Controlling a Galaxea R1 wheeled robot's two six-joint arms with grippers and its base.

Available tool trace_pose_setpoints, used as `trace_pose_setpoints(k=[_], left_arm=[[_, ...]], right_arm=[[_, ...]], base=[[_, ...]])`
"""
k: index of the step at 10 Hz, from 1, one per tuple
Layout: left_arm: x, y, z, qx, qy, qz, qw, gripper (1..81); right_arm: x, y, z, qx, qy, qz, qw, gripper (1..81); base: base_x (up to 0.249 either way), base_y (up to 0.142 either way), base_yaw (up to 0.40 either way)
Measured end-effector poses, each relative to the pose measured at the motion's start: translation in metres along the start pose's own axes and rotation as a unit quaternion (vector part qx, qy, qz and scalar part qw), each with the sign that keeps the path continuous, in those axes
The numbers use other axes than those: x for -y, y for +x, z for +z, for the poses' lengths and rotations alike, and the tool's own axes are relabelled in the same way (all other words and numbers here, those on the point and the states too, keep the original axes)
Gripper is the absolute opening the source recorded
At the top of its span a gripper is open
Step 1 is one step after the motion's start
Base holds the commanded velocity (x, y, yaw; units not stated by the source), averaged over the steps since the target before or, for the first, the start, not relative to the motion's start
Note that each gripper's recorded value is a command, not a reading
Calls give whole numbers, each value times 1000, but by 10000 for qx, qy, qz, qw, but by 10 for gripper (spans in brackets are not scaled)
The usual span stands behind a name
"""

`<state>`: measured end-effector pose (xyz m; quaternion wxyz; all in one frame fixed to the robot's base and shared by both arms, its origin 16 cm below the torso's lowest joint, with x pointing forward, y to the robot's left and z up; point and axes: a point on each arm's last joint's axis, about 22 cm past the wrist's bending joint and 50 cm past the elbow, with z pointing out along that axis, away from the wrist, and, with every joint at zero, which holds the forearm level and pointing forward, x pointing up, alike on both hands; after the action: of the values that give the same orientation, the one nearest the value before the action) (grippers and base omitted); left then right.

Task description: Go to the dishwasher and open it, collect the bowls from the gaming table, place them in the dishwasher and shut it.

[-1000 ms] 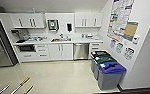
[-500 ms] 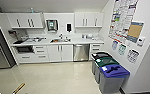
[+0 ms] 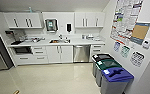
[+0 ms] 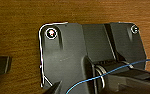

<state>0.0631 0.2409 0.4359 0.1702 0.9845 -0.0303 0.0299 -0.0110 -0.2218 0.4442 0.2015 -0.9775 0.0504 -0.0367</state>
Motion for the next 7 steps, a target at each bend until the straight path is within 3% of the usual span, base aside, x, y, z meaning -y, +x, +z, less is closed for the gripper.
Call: trace_pose_setpoints(k=[7], left_arm=[[1,1,0,3,4,-3,10000,811]], right_arm=[[1,2,1,-3,5,-5,10000,811]], base=[[181,0,0]])
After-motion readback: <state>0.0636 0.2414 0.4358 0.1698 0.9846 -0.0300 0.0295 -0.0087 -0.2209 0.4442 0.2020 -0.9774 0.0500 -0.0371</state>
